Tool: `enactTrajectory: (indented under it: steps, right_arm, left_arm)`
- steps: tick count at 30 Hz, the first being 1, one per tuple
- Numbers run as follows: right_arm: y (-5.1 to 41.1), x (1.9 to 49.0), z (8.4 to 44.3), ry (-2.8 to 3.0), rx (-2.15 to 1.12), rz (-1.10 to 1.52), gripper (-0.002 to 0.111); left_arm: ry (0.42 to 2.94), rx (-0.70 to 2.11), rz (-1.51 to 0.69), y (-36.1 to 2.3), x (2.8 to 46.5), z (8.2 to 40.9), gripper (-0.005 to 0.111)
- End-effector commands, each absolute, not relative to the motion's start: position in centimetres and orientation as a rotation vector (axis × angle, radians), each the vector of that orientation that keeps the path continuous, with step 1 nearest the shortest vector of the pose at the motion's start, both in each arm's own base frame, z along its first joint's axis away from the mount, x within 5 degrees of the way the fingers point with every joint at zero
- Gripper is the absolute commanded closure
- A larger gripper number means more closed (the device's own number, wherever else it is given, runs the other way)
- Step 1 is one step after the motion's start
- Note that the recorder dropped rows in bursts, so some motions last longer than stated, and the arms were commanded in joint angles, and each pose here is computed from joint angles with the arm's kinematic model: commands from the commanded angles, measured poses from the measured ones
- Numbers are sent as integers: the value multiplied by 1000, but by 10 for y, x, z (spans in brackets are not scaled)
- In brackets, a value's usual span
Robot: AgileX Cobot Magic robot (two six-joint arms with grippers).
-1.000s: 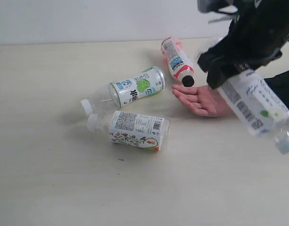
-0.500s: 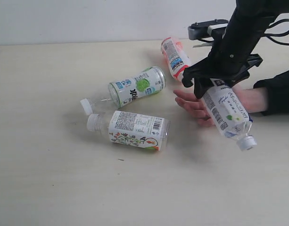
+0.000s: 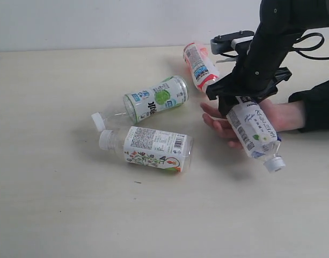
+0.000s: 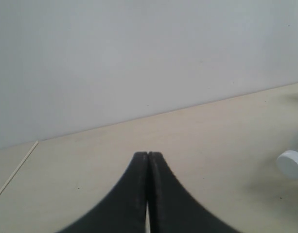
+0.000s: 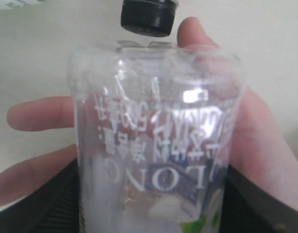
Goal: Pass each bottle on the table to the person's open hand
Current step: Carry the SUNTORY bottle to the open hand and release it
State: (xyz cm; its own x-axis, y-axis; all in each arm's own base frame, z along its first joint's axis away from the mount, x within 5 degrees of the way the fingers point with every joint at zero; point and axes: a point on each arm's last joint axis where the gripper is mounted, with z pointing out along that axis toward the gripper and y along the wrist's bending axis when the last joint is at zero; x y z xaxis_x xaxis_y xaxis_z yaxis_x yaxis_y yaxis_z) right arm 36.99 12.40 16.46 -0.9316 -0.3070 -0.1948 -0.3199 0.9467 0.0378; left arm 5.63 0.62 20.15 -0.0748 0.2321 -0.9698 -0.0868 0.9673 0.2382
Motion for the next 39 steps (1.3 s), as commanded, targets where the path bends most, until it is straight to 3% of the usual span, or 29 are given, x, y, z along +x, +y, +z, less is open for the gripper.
enactTrajectory:
  steps: [1,10,13,21,24,29,35,38,39]
  right_arm:
    - [124,373,159,2907,-480,91,86]
    - [125,373,158,2919,-462,101,40]
    - [125,373,158,2919,-462,101,31]
    - [124,372,170,2883,-457,105,31]
    - [124,371,189,2823,-448,116,28]
    - [122,367,215,2746,-442,129,14]
    - [118,350,268,2597,-497,149,14]
    - [113,332,296,2539,-542,148,25]
    - [111,323,304,2518,-546,165,36]
  left_arm:
    - [1617,116,261,6,56,201,107]
    - [1617,116,261,6,56,201,107]
    - [1617,116,261,6,56,201,107]
    - [1617,116,261,6,56,201,107]
    - [1617,116,261,6,56,201,107]
    - [1617,116,261,6,56,201,107]
    - [1617,116,261,6,56,201,107]
    - [1617,116,261,6,56,201,107]
    - [1617,116,261,6,56,201,107]
